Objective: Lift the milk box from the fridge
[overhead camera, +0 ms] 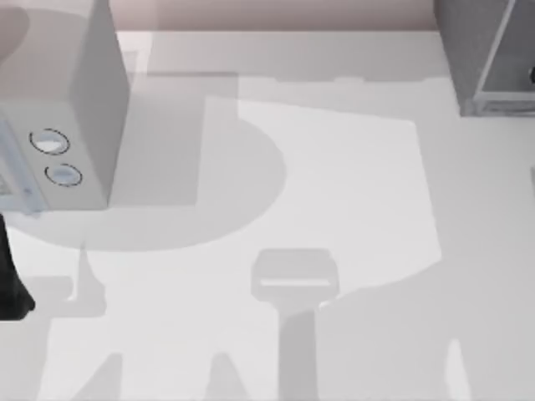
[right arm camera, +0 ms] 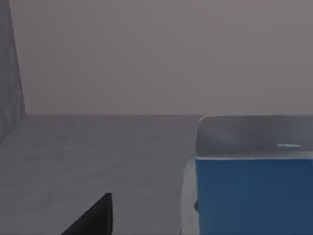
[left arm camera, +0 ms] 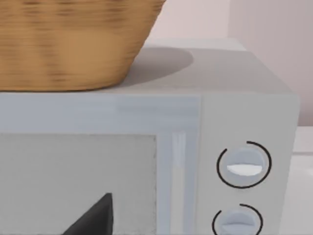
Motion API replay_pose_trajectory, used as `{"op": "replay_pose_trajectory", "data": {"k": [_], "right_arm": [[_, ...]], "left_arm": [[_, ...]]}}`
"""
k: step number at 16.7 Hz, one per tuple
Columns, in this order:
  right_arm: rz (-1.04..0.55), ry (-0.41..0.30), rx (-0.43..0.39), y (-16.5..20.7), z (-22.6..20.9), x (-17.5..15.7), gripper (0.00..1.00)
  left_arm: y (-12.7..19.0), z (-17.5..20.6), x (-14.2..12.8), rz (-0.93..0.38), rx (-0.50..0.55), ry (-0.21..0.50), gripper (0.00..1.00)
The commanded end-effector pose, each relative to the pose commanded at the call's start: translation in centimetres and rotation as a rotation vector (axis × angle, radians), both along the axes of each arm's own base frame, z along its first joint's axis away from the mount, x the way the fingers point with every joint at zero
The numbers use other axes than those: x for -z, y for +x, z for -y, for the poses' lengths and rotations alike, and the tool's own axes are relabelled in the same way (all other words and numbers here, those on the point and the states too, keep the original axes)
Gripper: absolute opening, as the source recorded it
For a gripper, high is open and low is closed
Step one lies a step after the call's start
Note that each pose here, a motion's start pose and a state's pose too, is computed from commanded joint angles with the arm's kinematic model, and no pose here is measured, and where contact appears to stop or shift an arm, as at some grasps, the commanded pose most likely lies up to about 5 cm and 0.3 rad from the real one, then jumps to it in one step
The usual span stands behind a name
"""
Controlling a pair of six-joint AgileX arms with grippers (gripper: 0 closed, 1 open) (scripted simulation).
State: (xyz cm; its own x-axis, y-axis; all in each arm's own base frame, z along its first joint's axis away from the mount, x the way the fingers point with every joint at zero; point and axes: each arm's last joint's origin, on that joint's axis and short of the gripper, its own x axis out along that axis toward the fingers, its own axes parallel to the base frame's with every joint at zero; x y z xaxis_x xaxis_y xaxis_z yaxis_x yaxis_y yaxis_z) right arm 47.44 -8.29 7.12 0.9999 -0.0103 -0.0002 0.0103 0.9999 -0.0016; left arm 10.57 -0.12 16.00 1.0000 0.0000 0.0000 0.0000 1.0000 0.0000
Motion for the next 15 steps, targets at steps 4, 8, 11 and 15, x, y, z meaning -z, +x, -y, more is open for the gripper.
{"op": "replay_pose_trajectory", "data": {"k": [4, 8, 11, 15], "right_arm": [[0.0, 0.0, 0.0, 0.0, 0.0, 0.0, 0.7], [0.0, 0.0, 0.0, 0.0, 0.0, 0.0, 0.4], [0.0, 0.0, 0.0, 0.0, 0.0, 0.0, 0.17], [0.0, 0.0, 0.0, 0.0, 0.0, 0.0, 0.0]], "left_arm": [[0.0, 0.0, 0.0, 0.0, 0.0, 0.0, 1.0], [0.0, 0.0, 0.0, 0.0, 0.0, 0.0, 1.0], [0.0, 0.0, 0.0, 0.0, 0.0, 0.0, 1.0], [0.0, 0.0, 0.0, 0.0, 0.0, 0.0, 1.0]]}}
